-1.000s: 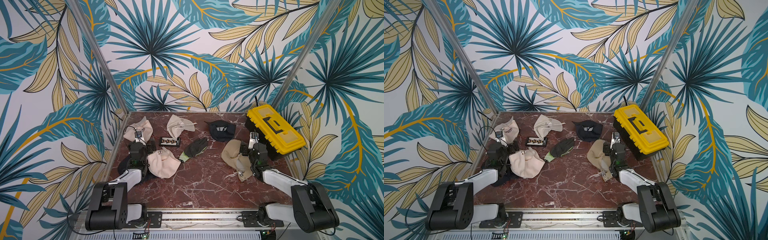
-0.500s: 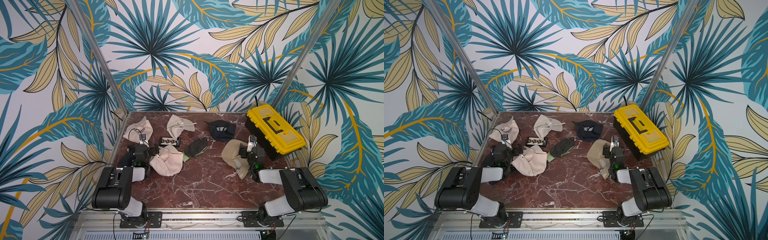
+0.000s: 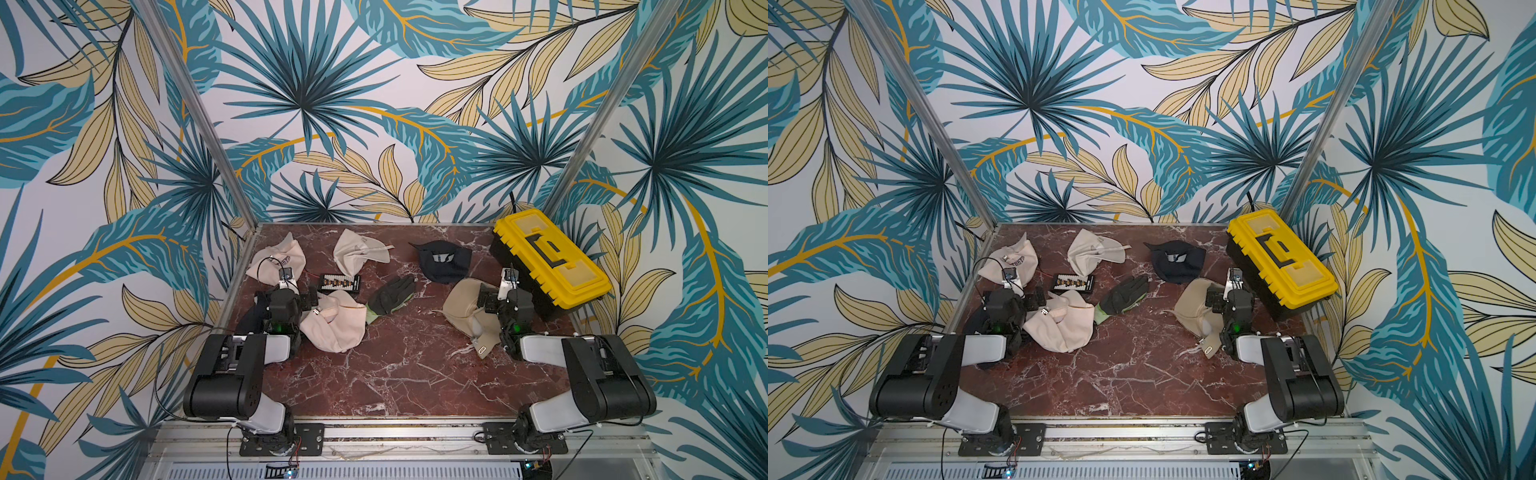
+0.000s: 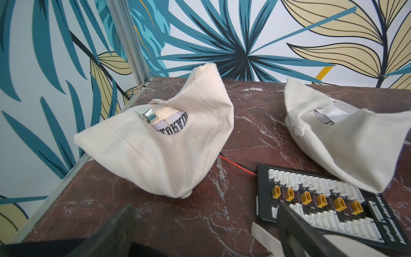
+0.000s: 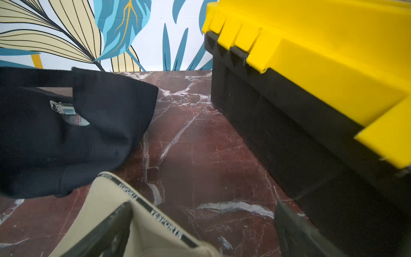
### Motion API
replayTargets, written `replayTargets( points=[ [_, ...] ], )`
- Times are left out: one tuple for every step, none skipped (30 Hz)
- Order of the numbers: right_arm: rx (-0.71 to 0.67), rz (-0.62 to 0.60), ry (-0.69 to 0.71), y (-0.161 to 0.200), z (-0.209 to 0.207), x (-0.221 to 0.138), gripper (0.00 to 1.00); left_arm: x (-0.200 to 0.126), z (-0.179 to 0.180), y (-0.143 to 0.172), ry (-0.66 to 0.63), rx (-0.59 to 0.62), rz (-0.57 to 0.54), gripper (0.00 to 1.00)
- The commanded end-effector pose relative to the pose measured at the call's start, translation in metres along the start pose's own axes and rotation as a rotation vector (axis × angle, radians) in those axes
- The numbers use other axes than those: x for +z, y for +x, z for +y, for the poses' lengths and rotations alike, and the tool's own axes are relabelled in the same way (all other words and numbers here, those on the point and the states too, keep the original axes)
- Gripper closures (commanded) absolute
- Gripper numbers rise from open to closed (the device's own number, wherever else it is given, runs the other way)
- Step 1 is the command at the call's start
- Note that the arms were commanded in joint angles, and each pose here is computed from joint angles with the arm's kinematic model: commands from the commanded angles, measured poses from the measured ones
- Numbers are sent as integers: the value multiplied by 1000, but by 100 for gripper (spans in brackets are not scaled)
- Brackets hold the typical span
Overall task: Open the adjustable buckle of the baseball cap
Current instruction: Reset both arms
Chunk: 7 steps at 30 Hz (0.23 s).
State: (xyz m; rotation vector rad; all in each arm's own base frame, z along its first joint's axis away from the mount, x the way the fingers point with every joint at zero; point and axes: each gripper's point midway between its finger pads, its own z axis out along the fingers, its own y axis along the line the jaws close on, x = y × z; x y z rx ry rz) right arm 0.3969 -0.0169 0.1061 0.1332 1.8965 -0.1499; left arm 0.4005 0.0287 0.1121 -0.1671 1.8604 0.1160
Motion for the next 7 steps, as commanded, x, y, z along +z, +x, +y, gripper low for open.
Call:
replayTargets(
  points=[
    [17,-7,-4,-4,0,0,1,-1,0,-3,-5,6,-18,0],
    [16,-7,-2,-4,-1,0,1,-1,0,-3,-4,6,-18,1],
    [17,-8,-3,-4,-1,0,1,0,0,-3,0,3,-17,0],
    [17,-9,-2,-5,-1,0,1,0,1,-4,1,0,-18,1],
    [17,-8,-2,-5,-1,0,1,0,1,-4,0,1,-19,0],
    [17,-8,-5,-5,0,0,1,0,1,-3,1,0,-17,0],
    [17,-8,-3,-5,-1,0,1,0,1,-3,1,1,-16,1]
  ],
)
